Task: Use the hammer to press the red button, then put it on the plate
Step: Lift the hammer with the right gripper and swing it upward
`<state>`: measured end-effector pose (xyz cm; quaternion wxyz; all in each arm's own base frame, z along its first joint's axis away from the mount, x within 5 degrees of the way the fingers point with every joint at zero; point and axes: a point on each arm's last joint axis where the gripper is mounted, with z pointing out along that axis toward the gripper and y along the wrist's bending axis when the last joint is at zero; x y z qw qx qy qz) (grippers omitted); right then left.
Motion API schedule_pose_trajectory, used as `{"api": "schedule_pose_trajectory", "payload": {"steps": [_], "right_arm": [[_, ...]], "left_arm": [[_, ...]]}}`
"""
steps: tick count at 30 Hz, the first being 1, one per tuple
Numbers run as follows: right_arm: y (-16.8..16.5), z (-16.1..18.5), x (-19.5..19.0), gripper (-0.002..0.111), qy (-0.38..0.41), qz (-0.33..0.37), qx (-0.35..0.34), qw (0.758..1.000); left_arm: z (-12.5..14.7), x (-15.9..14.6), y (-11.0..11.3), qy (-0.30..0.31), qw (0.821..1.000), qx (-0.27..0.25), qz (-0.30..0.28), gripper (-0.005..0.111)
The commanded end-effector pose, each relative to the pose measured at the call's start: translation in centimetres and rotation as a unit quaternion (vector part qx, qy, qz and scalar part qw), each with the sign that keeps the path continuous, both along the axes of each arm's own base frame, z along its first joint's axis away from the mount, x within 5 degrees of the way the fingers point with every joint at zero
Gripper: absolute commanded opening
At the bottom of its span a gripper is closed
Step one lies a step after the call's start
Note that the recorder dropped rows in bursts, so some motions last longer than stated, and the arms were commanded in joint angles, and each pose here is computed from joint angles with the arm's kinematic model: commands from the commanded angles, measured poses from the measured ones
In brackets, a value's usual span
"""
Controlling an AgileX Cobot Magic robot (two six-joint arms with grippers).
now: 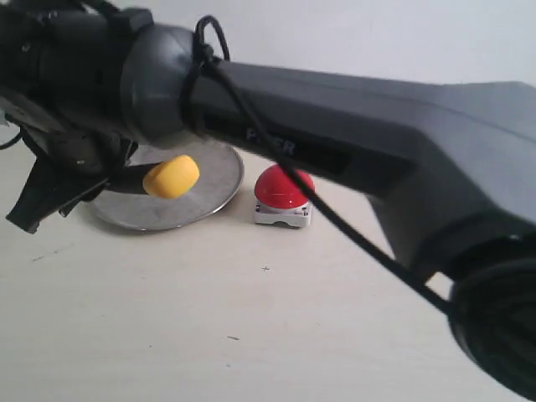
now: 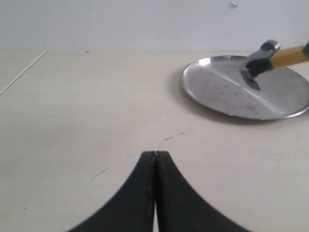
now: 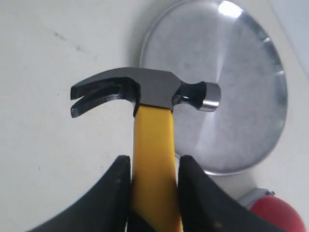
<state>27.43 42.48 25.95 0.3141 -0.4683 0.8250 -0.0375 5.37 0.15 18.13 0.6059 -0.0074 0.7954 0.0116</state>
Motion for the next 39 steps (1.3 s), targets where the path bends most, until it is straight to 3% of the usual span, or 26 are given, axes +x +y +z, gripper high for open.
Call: {"api": "schedule_pose_trajectory", "payload": {"steps": [1,11,21,27,34,39], "right_arm": [[-1.5,4.5,-0.2,0.0,-0.045,-0.009,0.022,0.999],[-4.1,10.4,-1.1,0.0,-0.087,-0.033,0.066,0.993],[-7.9,17.7,-2.9,0.0,-0.13,-0.08,0.178,0.972],[-9.2,19.7,-3.7,0.0,-0.14,-0.08,0.204,0.966],[-10.9,18.7,-4.5,0.0,-0.159,-0.089,0.242,0.953],[-12.7,15.4,-5.9,0.0,-0.201,-0.051,0.313,0.927]], "left_arm": [[0.1,0.0,0.0,-0.005,1.0,0.001,0.001,0.0],[0.1,0.0,0.0,-0.005,1.0,0.001,0.001,0.0],[0.1,0.0,0.0,-0.005,1.0,0.001,0.001,0.0],[0.1,0.0,0.0,-0.005,1.0,0.001,0.001,0.0],[0.1,0.0,0.0,-0.005,1.0,0.001,0.001,0.0],[0.1,0.0,0.0,-0.005,1.0,0.001,0.001,0.0]]}}
